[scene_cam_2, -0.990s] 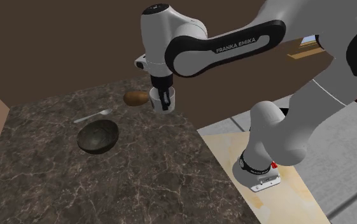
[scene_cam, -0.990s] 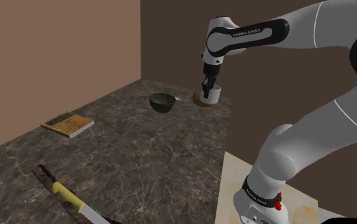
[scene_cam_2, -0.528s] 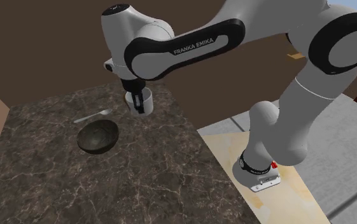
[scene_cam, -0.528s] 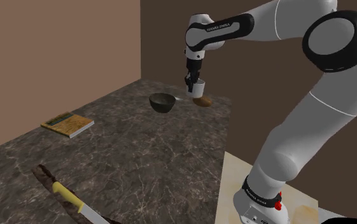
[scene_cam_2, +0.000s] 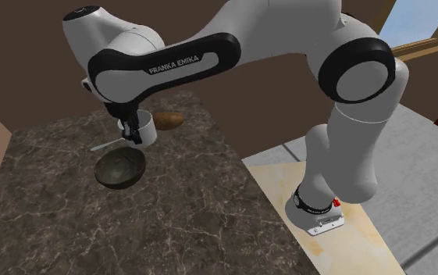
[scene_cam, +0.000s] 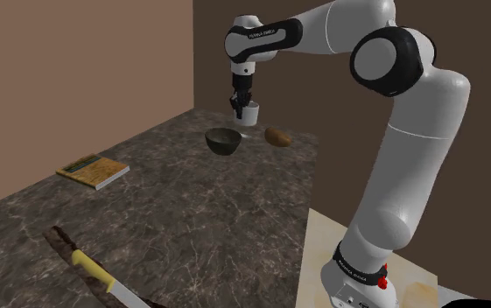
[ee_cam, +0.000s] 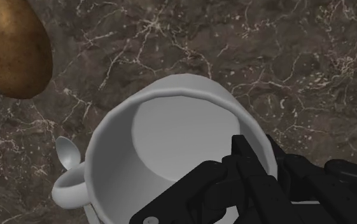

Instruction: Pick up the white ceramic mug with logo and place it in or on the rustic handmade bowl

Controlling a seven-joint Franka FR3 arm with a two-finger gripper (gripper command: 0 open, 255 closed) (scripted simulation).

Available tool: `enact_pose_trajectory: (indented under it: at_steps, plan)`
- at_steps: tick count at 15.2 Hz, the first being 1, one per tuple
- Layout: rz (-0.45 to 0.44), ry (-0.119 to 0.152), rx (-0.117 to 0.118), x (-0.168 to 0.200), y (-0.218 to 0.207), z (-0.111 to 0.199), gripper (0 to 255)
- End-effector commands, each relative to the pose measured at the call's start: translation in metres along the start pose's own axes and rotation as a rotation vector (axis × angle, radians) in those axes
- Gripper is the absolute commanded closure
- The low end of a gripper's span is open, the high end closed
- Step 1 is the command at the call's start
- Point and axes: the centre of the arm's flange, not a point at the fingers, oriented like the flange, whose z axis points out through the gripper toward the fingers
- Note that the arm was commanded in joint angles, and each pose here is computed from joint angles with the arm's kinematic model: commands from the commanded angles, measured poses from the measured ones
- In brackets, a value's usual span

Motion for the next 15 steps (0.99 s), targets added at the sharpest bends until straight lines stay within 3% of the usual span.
enact_pose_trajectory:
  at_steps: [1,6,15]
  plan:
    - [0.000,0.001,0.000,0.027,-0.001,0.000,255]
    - [0.000,0.001,0.000,0.098,0.001,-0.004,255]
    - [0.000,0.001,0.000,0.099,-0.002,0.044,255]
